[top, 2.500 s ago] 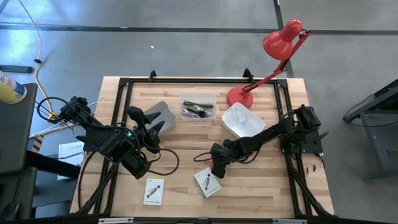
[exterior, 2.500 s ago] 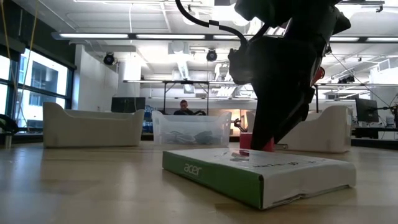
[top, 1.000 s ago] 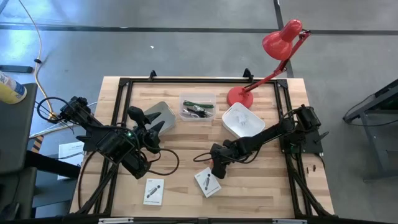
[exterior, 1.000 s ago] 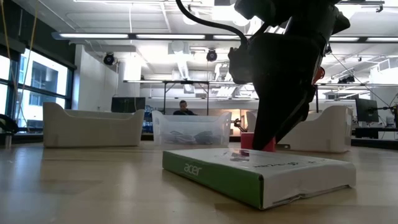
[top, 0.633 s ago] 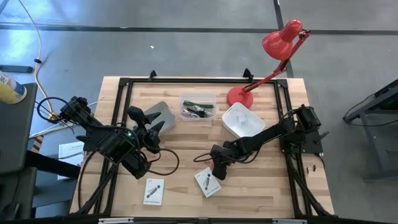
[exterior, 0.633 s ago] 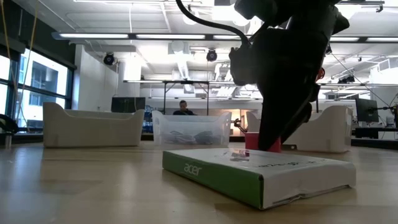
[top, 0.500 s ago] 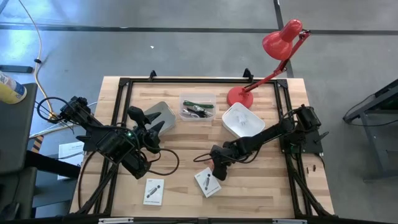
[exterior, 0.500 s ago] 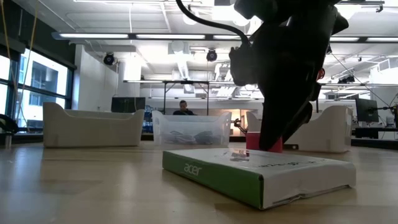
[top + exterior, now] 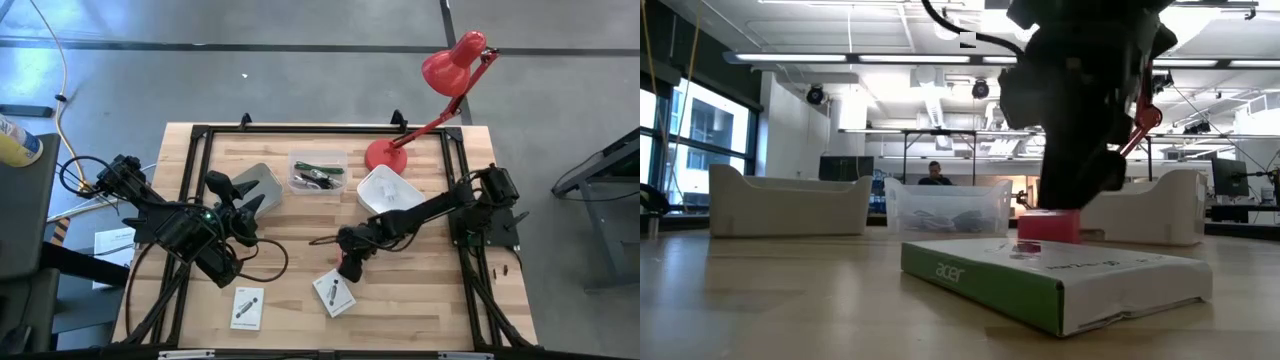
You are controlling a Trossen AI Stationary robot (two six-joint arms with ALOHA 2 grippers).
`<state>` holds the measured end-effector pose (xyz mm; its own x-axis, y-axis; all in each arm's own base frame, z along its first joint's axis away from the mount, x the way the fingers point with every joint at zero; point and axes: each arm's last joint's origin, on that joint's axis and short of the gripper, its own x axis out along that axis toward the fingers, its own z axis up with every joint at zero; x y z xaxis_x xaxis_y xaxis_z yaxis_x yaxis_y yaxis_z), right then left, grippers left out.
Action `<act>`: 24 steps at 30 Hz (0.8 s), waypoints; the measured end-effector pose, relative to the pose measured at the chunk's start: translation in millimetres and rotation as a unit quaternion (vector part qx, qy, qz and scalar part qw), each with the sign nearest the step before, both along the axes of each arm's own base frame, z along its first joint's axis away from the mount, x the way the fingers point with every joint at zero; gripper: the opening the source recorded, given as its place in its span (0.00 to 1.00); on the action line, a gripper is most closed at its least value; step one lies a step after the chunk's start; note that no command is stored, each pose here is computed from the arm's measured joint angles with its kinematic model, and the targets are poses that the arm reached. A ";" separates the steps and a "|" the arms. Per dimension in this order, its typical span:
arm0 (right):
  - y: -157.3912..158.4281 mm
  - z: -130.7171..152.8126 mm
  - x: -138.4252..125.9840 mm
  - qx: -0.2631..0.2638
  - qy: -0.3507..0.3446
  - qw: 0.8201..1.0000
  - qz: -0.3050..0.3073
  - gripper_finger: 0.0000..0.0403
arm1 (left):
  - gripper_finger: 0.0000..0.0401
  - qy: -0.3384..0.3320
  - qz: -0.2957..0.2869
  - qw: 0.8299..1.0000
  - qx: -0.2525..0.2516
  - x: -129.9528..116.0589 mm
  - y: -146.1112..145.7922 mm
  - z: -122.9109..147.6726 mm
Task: Pick and place items into bin
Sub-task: Put the pink charger adapter into the white bin
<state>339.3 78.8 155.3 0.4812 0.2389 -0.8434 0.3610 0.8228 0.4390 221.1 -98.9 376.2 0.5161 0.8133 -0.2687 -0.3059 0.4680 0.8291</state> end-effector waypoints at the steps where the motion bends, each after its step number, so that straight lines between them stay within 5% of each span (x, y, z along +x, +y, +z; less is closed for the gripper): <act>1: -2.9 3.0 0.1 -0.002 -0.006 1.000 -0.001 0.43 | 0.43 0.000 0.000 1.000 0.000 0.0 0.0 0.0; 12: -27.2 34.2 -5.2 -0.016 -0.048 0.999 -0.007 0.31 | 0.43 0.000 0.000 1.000 0.000 0.0 0.0 0.0; 24: -12.7 28.4 -7.1 -0.021 -0.035 0.999 0.008 0.36 | 0.43 0.002 0.000 1.000 -0.003 0.0 0.0 -0.2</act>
